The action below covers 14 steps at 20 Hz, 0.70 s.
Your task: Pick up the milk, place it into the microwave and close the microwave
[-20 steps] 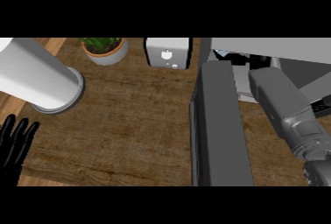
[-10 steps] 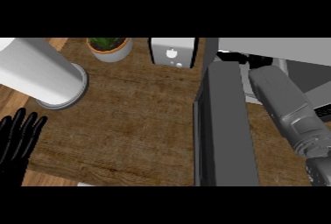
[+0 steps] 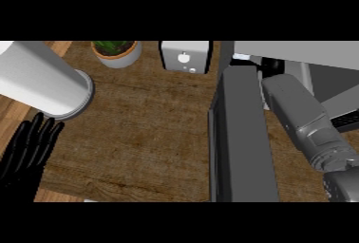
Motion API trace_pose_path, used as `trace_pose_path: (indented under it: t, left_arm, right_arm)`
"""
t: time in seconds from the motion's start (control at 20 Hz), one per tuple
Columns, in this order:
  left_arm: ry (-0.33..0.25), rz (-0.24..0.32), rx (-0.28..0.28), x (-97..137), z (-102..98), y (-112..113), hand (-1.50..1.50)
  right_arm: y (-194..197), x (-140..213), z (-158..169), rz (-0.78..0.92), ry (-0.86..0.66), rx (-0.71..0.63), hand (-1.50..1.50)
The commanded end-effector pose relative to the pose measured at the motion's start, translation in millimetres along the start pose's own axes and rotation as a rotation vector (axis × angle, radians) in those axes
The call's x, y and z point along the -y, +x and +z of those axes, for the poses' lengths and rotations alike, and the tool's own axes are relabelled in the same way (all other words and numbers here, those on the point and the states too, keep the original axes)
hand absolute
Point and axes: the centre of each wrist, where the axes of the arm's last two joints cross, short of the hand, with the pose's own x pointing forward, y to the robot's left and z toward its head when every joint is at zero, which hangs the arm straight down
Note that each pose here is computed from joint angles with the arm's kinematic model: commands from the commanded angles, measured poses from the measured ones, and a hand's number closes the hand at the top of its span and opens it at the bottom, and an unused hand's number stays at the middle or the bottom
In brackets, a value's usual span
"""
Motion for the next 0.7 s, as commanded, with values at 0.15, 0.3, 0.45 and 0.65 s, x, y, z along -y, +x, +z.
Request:
trace_pose_path:
  t: [0.15,0.3,0.45,0.65]
  left_arm:
    - [-0.004,-0.010,-0.011,8.3,-4.9,-3.5,-1.50]
    - [-0.028,-0.023,0.001,9.9,-10.0,-0.3,-1.50]
    - [-0.017,-0.019,0.000,14.0,-13.2,-2.4,-1.50]
    - [-0.015,-0.001,-0.020,22.8,-7.9,-9.6,-1.50]
  right_arm:
    - [-1.5,-8.4,6.7,-0.091,0.033,-0.045,-1.50]
    - [-3.9,-3.3,5.2,-0.090,0.031,-0.047,-1.50]
    - [-18.5,-4.6,18.4,-0.086,0.037,-0.047,-1.50]
    - [-22.2,19.3,6.3,-0.092,0.042,-0.039,-1.50]
